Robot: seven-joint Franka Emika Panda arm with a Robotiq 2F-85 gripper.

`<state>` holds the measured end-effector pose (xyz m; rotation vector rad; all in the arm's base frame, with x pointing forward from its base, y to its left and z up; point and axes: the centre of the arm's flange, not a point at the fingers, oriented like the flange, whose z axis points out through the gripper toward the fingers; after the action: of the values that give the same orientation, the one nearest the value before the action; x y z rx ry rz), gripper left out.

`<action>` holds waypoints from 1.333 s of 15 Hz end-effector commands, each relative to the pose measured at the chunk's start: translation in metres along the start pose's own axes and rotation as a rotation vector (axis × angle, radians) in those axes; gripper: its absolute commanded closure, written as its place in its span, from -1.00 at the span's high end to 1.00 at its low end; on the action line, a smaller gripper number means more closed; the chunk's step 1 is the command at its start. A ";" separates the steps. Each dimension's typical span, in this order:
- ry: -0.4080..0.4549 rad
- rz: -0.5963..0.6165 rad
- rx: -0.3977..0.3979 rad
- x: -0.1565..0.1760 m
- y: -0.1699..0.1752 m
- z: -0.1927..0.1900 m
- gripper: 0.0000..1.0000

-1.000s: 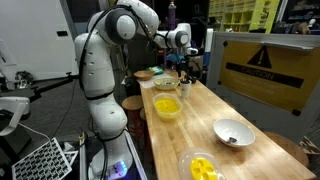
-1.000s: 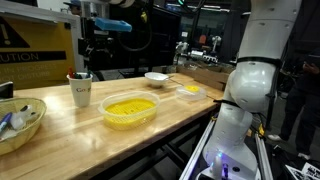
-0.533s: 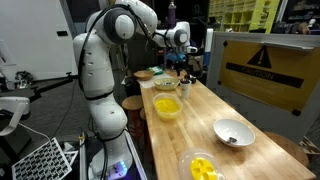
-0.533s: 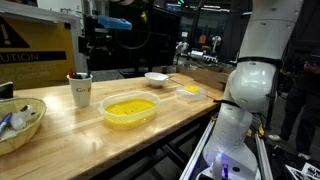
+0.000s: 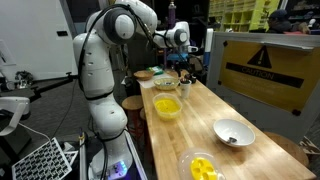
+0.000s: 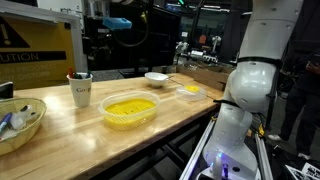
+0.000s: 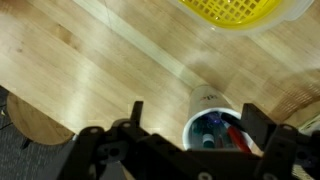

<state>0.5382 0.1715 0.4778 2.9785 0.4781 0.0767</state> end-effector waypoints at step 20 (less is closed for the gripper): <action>0.042 0.014 0.203 -0.001 0.001 -0.033 1.00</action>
<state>0.5309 0.1745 0.5015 3.1482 0.5854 0.0499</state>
